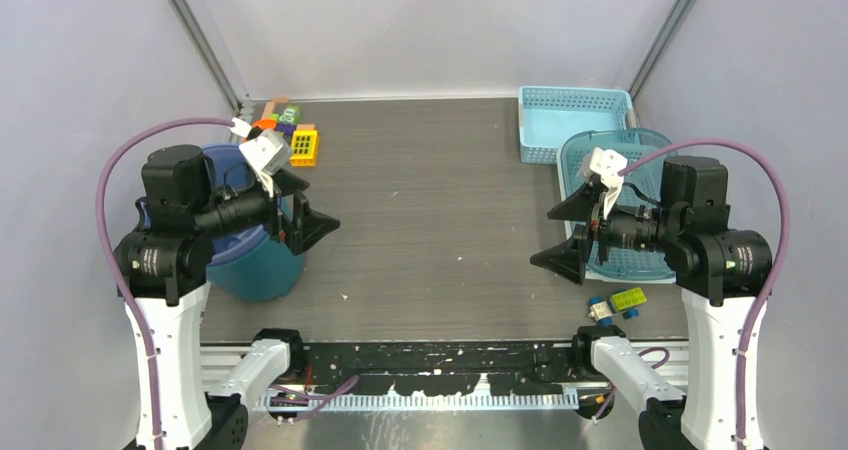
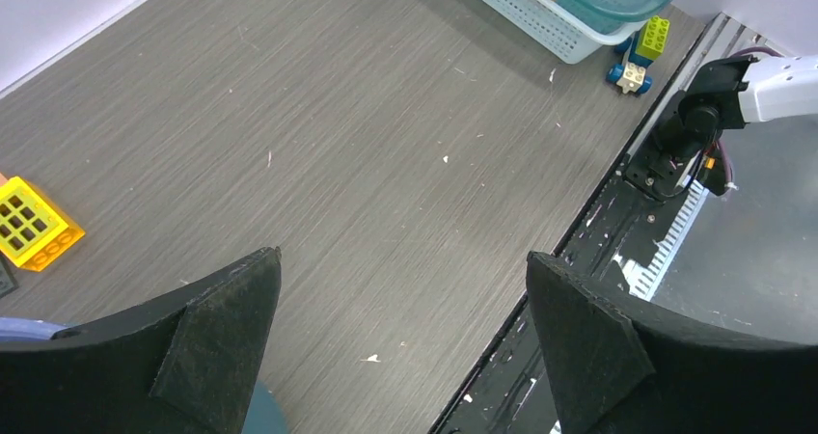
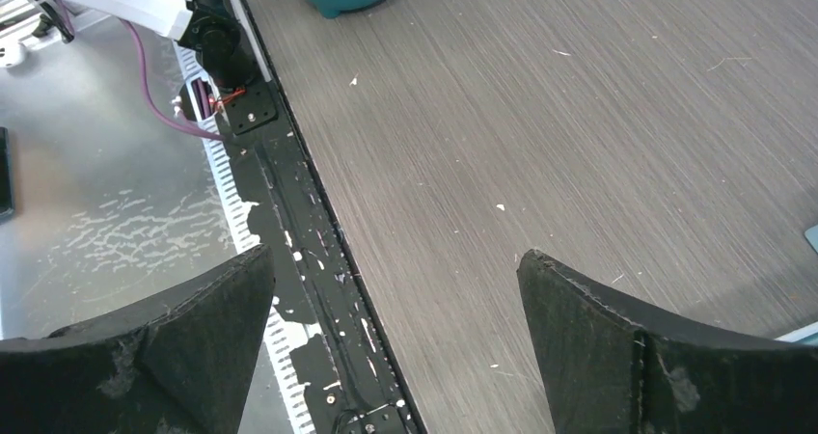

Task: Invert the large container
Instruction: Pick up the container from the container.

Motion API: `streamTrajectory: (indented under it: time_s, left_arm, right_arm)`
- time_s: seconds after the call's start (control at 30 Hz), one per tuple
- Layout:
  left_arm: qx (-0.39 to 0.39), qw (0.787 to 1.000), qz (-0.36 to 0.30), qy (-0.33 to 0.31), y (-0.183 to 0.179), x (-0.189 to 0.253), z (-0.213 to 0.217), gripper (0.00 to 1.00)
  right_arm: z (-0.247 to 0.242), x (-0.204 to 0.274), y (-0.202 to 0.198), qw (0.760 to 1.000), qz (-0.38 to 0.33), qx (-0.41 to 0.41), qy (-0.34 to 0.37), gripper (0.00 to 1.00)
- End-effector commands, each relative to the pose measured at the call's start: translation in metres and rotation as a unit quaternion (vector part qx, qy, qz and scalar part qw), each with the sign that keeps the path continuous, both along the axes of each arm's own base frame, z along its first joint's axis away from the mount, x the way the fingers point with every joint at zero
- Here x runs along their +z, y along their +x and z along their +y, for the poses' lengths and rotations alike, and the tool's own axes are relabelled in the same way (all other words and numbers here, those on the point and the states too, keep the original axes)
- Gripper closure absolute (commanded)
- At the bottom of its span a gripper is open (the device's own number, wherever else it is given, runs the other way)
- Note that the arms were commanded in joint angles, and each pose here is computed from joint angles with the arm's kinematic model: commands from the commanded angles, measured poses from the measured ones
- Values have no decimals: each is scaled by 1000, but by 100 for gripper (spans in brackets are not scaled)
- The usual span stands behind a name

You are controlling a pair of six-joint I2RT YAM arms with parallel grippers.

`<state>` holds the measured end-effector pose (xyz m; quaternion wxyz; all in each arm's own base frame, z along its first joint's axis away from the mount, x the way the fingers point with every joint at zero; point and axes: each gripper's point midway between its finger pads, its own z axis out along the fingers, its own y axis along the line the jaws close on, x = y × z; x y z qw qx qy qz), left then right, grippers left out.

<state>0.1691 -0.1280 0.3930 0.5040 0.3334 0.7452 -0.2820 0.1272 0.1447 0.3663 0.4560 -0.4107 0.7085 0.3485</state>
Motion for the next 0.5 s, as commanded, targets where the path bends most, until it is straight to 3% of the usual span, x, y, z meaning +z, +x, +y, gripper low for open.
streamTrajectory:
  time_s: [0.0, 0.37, 0.47]
  left_arm:
    - [-2, 1000, -12, -7, 4, 8, -1, 0]
    - [12, 1000, -19, 9, 12, 3, 5, 0]
    - [46, 998, -27, 27, 22, 2, 15, 0]
  right_arm:
    - [2, -1, 4, 1000, -7, 12, 3, 0]
    - [1, -8, 10, 1000, -2, 7, 0, 0]
    - [1, -10, 16, 1000, 2, -2, 0, 0]
